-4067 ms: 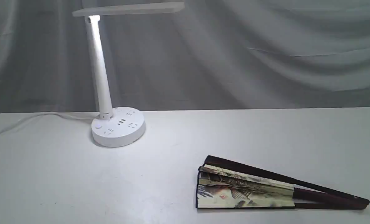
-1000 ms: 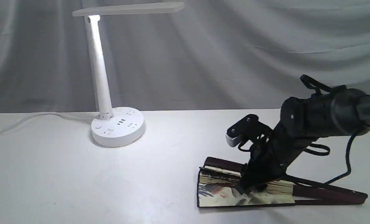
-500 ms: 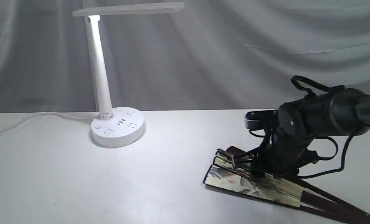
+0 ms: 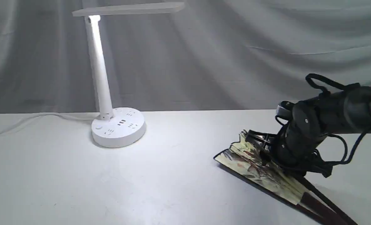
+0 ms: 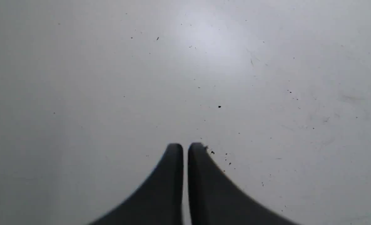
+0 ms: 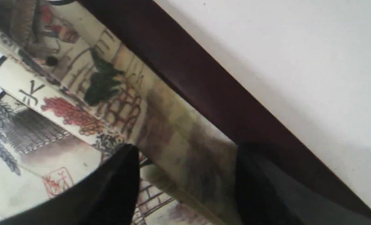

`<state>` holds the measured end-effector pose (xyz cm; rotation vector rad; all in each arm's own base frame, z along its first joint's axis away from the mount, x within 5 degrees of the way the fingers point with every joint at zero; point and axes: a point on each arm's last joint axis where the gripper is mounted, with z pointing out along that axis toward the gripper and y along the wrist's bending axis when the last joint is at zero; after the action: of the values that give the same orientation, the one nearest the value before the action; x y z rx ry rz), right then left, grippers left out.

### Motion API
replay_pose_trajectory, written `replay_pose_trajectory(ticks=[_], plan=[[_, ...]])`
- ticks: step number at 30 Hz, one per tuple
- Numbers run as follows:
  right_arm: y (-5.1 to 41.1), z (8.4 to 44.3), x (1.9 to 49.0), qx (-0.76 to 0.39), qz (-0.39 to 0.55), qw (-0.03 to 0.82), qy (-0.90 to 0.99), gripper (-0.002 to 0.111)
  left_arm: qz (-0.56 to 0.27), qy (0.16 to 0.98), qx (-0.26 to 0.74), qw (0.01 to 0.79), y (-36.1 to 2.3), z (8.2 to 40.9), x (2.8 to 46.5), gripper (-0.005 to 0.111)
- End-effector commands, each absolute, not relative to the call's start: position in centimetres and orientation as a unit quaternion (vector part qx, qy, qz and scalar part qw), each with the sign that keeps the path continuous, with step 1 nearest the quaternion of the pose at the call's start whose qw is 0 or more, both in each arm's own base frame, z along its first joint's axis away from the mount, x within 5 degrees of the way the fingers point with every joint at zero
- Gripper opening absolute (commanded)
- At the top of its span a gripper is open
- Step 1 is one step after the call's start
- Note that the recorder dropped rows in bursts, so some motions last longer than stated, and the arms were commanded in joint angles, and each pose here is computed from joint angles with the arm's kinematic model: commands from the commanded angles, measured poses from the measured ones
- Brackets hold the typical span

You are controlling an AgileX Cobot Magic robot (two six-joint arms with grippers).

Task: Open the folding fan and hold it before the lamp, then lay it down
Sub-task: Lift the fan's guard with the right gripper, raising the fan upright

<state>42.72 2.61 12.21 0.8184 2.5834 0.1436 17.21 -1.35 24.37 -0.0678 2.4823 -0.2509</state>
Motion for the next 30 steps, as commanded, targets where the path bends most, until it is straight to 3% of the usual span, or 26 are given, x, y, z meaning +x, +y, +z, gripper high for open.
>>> replay_pose_trajectory(ticks=[1, 4, 10, 24, 30], plan=[[2.2, 11.2, 42.3, 0.33, 0.054, 0.181, 0.925, 0.048, -0.098, 0.94, -0.025, 0.327, -1.5, 24.6, 17.5, 0.002], [2.6, 11.2, 42.3, 0.319, 0.074, 0.176, 0.928, 0.05, -0.099, 0.939, -0.025, 0.327, -1.5, 24.6, 17.5, 0.002], [3.3, 11.9, 42.5, 0.315, 0.116, 0.177, 0.925, 0.069, -0.1, 0.939, -0.026, 0.327, -1.5, 24.6, 17.5, 0.002], [2.9, 18.2, 41.1, 0.208, 0.108, 0.21, 0.949, 0.069, -0.104, 0.942, -0.028, 0.319, -1.5, 24.6, 17.4, 0.002], [0.6, 19.1, 40.1, 0.177, 0.141, 0.169, 0.959, 0.065, -0.116, 0.941, -0.036, 0.316, -1.7, 24.6, 17.3, 0.002]])
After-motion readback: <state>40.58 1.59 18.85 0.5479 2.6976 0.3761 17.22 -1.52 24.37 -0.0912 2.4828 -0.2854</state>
